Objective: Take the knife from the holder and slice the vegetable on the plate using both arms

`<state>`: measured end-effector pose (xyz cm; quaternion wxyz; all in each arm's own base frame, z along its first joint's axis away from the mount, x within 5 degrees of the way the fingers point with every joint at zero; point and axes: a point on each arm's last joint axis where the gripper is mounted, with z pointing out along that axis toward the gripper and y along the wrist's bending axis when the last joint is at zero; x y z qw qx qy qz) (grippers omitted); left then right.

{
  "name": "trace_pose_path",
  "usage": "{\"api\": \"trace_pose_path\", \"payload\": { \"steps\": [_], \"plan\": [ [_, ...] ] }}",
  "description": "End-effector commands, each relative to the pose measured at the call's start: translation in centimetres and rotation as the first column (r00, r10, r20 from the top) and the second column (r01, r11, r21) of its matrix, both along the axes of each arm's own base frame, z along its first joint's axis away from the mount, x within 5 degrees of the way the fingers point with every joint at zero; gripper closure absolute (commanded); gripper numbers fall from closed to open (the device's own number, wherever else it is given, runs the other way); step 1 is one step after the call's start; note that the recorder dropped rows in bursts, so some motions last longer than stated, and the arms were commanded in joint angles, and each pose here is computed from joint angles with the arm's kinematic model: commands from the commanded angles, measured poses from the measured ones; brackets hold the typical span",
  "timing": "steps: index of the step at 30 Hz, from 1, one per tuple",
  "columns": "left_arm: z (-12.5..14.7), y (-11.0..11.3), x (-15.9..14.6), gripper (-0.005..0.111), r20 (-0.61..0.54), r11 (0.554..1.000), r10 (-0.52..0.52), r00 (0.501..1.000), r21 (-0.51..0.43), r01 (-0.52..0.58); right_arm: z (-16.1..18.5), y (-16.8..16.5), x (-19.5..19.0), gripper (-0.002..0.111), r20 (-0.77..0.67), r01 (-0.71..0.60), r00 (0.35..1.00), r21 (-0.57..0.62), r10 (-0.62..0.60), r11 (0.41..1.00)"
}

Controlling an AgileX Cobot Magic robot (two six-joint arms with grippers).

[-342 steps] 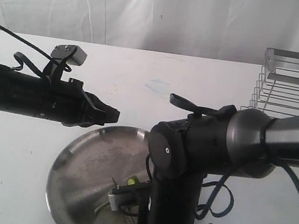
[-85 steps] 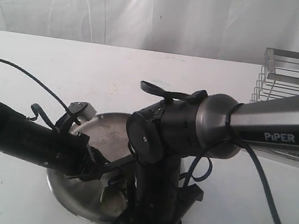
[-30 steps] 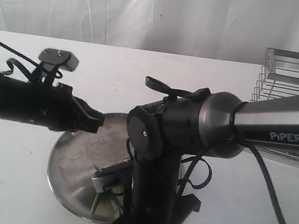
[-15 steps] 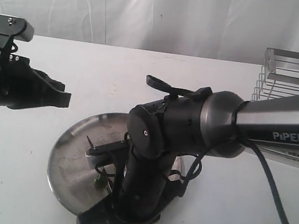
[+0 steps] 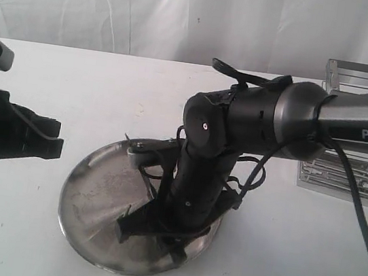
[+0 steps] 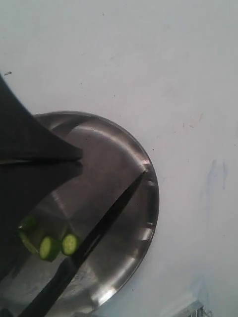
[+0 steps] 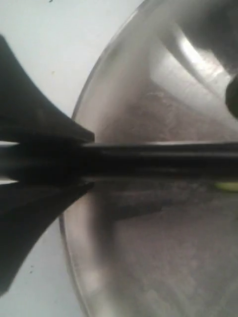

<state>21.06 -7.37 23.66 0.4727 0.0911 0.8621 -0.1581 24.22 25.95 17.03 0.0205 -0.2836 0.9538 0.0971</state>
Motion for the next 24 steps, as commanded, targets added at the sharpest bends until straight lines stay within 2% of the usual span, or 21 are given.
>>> {"api": "trace_pose_path", "payload": {
  "steps": [1, 7, 9, 12, 16, 18, 20, 22, 24],
  "plan": [
    [0.1, -0.3, -0.3, 0.107, -0.001, 0.999, -0.02, 1.0, -0.037, 0.02, 0.5, 0.8, 1.0, 0.093, 0.087, 0.01, 0.996, 0.096, -0.019, 0.995],
    [0.1, -0.5, -0.4, 0.107, 0.002, 0.998, -0.041, 0.999, -0.051, 0.041, 0.4, 0.6, 0.7, 0.065, 0.053, 0.008, 0.999, 0.071, -0.012, 0.997],
    [0.2, -0.5, -0.4, 0.107, 0.002, 0.997, -0.046, 0.999, -0.054, 0.046, 0.4, 0.4, 0.6, 0.062, 0.047, -0.01, 0.999, 0.051, 0.007, 0.999],
    [0.1, -0.5, -0.4, 0.107, 0.0, 0.998, -0.041, 0.999, -0.05, 0.041, 1.3, 0.0, 0.6, 0.062, 0.074, -0.025, 0.997, 0.037, 0.022, 0.999],
    [0.4, -0.2, -0.6, 0.107, 0.013, 0.999, -0.02, 1.0, -0.049, 0.02, 4.9, -0.4, 0.1, 0.071, 0.156, -0.027, 0.988, 0.114, 0.009, 0.993],
    [1.2, 0.0, -1.0, 0.107, 0.048, 0.999, -0.009, 0.999, -0.053, 0.012, 8.0, -1.1, -0.3, 0.083, 0.256, -0.046, 0.967, 0.177, -0.001, 0.983],
    [2.3, 0.4, -1.6, 0.107, 0.103, 0.999, 0.004, 0.995, -0.042, 0.0, 11.4, -2.6, -0.2, 0.097, 0.398, -0.06, 0.917, 0.221, -0.034, 0.973],
    [3.2, 1.3, -2.1, 0.107, 0.163, 0.998, 0.051, 0.985, 0.021, -0.056, 14.2, -4.9, 0.5, 0.107, 0.47, 0.027, 0.868, 0.275, -0.159, 0.961],
    [4.2, 2.9, -2.4, 0.107, 0.219, 0.976, 0.16, 0.962, 0.111, -0.188, 17.0, -8.7, 1.5, 0.108, 0.519, 0.149, 0.801, 0.309, -0.298, 0.939]
  ]
}}
